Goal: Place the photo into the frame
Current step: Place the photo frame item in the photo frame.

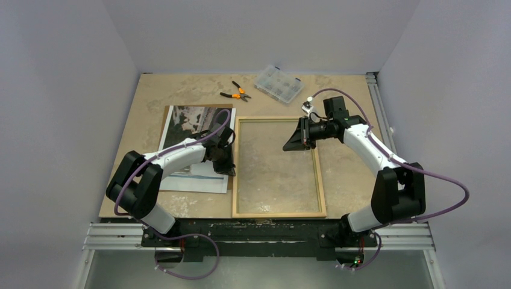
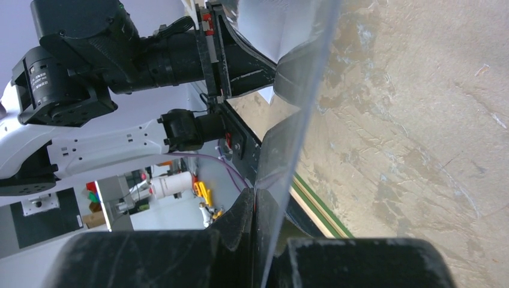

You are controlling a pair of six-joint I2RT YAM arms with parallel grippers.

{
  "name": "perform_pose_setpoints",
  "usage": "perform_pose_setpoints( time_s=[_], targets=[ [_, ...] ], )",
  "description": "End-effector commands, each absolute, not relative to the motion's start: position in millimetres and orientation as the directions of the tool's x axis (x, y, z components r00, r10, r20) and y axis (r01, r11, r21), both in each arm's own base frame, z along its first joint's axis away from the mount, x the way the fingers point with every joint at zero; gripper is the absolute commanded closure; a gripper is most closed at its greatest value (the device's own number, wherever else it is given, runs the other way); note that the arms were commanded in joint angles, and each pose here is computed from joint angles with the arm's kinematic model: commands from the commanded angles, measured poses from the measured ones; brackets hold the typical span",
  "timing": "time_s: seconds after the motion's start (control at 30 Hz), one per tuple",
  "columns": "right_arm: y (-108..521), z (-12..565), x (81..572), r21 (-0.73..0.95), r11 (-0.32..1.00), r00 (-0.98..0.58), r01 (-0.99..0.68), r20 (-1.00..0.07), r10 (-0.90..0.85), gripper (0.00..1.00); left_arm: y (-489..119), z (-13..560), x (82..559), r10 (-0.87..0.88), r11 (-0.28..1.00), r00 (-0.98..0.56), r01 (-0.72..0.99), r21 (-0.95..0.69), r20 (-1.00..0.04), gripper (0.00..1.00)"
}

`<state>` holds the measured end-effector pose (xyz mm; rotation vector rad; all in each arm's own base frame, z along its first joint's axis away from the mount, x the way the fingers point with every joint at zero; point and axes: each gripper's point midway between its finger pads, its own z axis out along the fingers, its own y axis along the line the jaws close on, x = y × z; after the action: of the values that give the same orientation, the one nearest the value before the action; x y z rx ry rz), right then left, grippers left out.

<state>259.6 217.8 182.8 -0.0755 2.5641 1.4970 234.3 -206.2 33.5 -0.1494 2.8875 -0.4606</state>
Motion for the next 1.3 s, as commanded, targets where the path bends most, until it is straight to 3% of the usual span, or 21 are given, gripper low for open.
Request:
perform_pose_setpoints(
  time_s=[0.0, 0.33, 0.6, 1.0, 1.07, 1.27],
  targets=[
    [229, 204, 254, 0.879, 0.428, -0.974, -0.211, -0.227, -0.014, 1.00, -175, -6, 222, -0.076, 0.989, -0.982, -0.052, -0.137, -0.173, 1.00],
    [233, 199, 251, 0.884, 0.412, -0.974, -0.221, -0.217, -0.056, 1.00, -176, -6, 222, -0.073, 0.990, -0.982, -0.050, -0.135, -0.171, 1.00],
    [218, 157, 255, 0.805, 0.579, -0.991, -0.127, -0.130, -0.037, 1.00, -175, -6, 221, -0.070, 0.990, -0.983, -0.048, -0.130, -0.169, 1.00],
    [202, 145, 260, 0.709, 0.695, -0.991, -0.120, -0.126, -0.042, 0.99, -176, -5, 221, -0.069, 0.990, -0.983, -0.046, -0.132, -0.170, 1.00],
    [200, 148, 263, 0.696, 0.706, -0.990, -0.130, -0.134, -0.050, 0.84, -176, -5, 222, -0.069, 0.990, -0.983, -0.047, -0.131, -0.170, 1.00],
    [197, 153, 273, 0.668, 0.727, -0.985, -0.158, -0.153, -0.074, 0.54, -177, -5, 222, -0.066, 0.990, -0.983, -0.044, -0.131, -0.171, 1.00]
  ],
)
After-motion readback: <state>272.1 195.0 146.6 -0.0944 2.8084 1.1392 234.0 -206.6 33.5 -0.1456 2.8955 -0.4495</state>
